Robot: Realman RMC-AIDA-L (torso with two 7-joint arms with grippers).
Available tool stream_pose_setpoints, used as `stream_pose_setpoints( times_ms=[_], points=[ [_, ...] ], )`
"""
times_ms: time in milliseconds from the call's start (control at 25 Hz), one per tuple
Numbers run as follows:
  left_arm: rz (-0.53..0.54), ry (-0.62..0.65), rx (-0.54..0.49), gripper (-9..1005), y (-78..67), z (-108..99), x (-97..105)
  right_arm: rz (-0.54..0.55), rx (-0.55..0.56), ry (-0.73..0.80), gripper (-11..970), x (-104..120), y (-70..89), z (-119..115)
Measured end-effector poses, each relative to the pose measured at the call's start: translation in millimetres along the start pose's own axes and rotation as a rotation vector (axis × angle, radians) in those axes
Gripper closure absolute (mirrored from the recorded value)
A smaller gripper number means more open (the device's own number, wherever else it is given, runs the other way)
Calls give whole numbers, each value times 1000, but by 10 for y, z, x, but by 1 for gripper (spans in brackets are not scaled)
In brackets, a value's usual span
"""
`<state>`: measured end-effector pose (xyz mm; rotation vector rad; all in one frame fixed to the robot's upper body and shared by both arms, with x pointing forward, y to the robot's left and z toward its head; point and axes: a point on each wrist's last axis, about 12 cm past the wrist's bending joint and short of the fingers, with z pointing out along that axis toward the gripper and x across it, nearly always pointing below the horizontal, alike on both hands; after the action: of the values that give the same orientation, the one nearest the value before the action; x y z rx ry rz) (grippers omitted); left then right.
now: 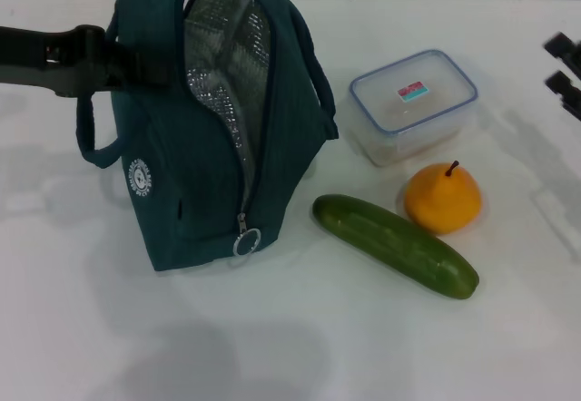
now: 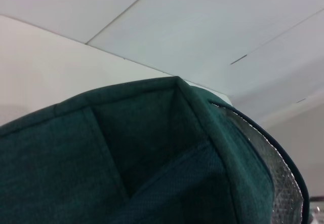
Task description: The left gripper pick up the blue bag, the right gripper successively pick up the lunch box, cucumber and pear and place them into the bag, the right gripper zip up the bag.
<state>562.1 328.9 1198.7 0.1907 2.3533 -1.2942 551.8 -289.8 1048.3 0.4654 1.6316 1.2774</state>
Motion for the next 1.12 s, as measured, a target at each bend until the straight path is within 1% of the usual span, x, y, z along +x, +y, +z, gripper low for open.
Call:
stream_pose_setpoints(
  times_ms=[120,200,280,480,720,880,1120],
  points=[
    [6,-1,2,955,-13,6,-10,14,48,45,90,26,10,220],
    [14,-6,10,955,-29,10,-20,23,90,74,90,58,-9,310],
    [21,-10,18,955,-40,12,-28,31,137,90,90,79,-41,367],
    [36,-13,23,955,-66,19,-59,21,202,122,90,97,-62,491],
    [52,-11,31,955,-109,49,-107,10,241,153,90,107,-16,688],
    [61,-11,33,955,-126,61,-125,4,264,159,90,111,-9,753],
    [71,-13,35,955,-140,66,-146,-2,263,167,90,108,46,861]
  ],
)
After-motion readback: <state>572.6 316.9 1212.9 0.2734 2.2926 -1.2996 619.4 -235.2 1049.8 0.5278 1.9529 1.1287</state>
